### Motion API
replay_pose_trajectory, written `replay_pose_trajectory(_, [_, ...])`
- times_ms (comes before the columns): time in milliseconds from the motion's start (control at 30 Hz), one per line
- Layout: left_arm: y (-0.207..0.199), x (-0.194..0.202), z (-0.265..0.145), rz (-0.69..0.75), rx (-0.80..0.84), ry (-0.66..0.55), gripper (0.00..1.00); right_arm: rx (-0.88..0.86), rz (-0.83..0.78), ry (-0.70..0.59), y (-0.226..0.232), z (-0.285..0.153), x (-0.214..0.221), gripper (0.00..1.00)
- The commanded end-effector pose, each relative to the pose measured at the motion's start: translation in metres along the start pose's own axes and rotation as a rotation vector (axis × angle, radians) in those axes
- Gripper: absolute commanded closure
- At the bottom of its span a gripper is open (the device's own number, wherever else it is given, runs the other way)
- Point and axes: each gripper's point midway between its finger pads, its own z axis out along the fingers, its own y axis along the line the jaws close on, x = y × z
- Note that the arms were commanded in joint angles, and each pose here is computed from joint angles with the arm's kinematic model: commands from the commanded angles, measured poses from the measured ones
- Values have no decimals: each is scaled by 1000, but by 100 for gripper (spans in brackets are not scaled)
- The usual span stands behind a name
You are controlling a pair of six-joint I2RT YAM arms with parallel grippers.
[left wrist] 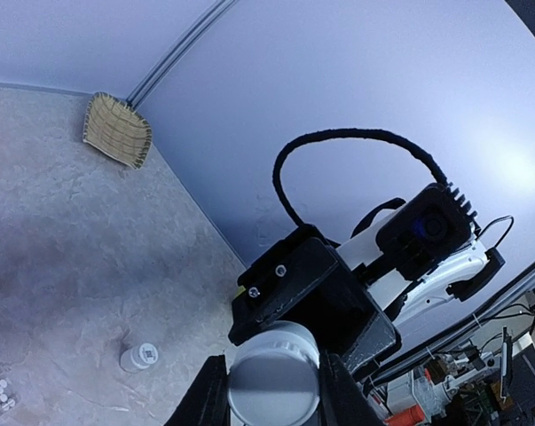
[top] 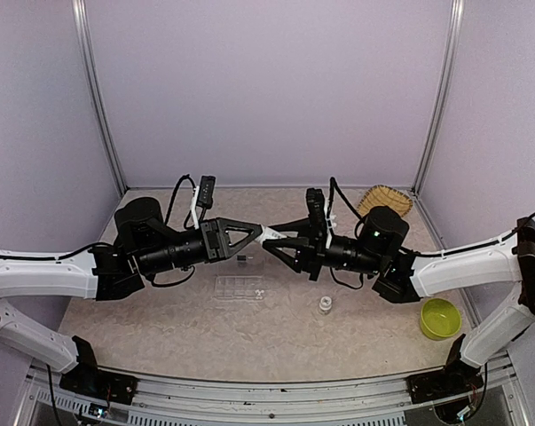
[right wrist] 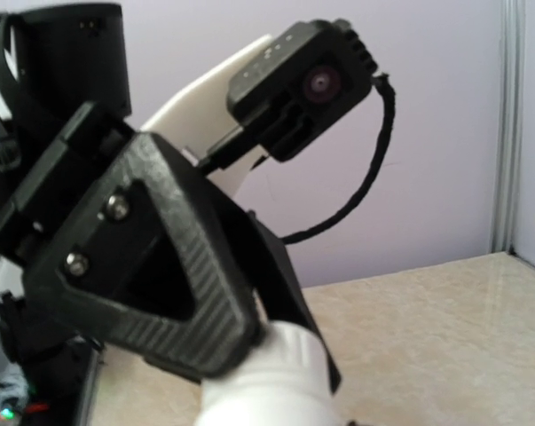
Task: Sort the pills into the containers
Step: Pass from the right arm to the left
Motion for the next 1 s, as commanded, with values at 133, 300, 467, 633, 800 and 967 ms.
replay_pose_trajectory(133, [-33, 0, -7, 113, 173, -11, 85, -86, 241, -12, 3, 6, -1, 84])
replay_pose_trajectory(300, [-41, 1, -9, 150, 209, -10, 86, -137, 388, -12, 10, 8, -6, 84])
replay_pose_trajectory(467, [-43, 0, -10, 161, 213, -18, 86, -121, 467, -12, 8, 6, -8, 80])
replay_pose_trajectory(633, [-35, -4, -9, 144, 169, -35, 86, -79, 456, 8, 2, 7, -2, 70])
replay_pose_trajectory(800, [-30, -6, -10, 133, 138, -44, 85, -56, 442, 22, -2, 7, 1, 58])
replay_pose_trajectory(967, [-23, -11, -12, 124, 103, -58, 85, -19, 413, 31, -8, 7, 0, 45])
